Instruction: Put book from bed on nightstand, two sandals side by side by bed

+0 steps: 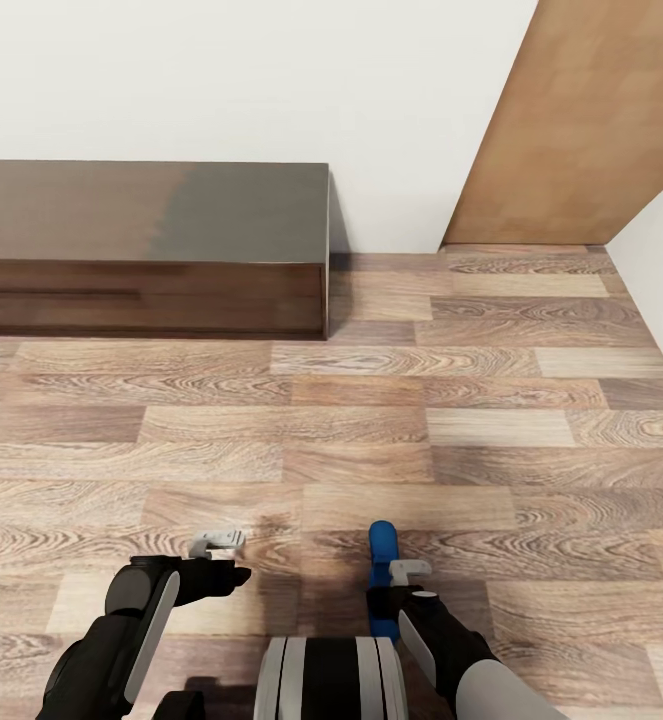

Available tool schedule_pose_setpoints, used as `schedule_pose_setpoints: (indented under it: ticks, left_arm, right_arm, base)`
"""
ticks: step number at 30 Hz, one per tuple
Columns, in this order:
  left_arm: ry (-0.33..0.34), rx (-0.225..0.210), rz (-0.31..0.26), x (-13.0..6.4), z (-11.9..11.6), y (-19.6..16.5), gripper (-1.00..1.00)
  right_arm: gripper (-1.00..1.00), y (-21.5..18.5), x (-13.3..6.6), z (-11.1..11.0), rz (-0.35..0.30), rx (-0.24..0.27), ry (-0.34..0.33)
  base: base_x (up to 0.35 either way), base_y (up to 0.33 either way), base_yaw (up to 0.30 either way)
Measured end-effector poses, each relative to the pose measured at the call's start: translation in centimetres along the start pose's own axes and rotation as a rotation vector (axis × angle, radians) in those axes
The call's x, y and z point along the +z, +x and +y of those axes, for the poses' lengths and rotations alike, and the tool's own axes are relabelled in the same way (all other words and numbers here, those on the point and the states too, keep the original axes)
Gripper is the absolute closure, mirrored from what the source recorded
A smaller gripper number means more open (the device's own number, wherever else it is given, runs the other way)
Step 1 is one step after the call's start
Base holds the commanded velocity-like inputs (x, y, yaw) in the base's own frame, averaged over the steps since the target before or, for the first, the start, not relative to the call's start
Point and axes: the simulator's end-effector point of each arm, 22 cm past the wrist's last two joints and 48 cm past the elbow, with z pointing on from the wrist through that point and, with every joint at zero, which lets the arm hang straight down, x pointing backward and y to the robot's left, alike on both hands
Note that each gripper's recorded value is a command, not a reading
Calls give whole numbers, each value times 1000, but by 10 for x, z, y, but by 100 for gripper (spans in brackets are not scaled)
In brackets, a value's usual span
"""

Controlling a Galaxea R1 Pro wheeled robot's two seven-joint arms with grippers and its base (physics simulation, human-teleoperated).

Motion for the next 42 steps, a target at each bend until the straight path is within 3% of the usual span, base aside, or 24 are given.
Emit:
schedule_pose_setpoints:
  ticks: [32, 42]
  left_arm:
    - [-9, 27, -135, -55, -9, -40, -100]
    - [-12, 34, -175, -72, -11, -51, -100]
  right_arm:
    - [100, -54, -45, 5, -127, -22, 1]
    - [100, -71, -61, -12, -173, -30, 24]
  base:
    - [0, 0, 0]
    - [0, 0, 0]
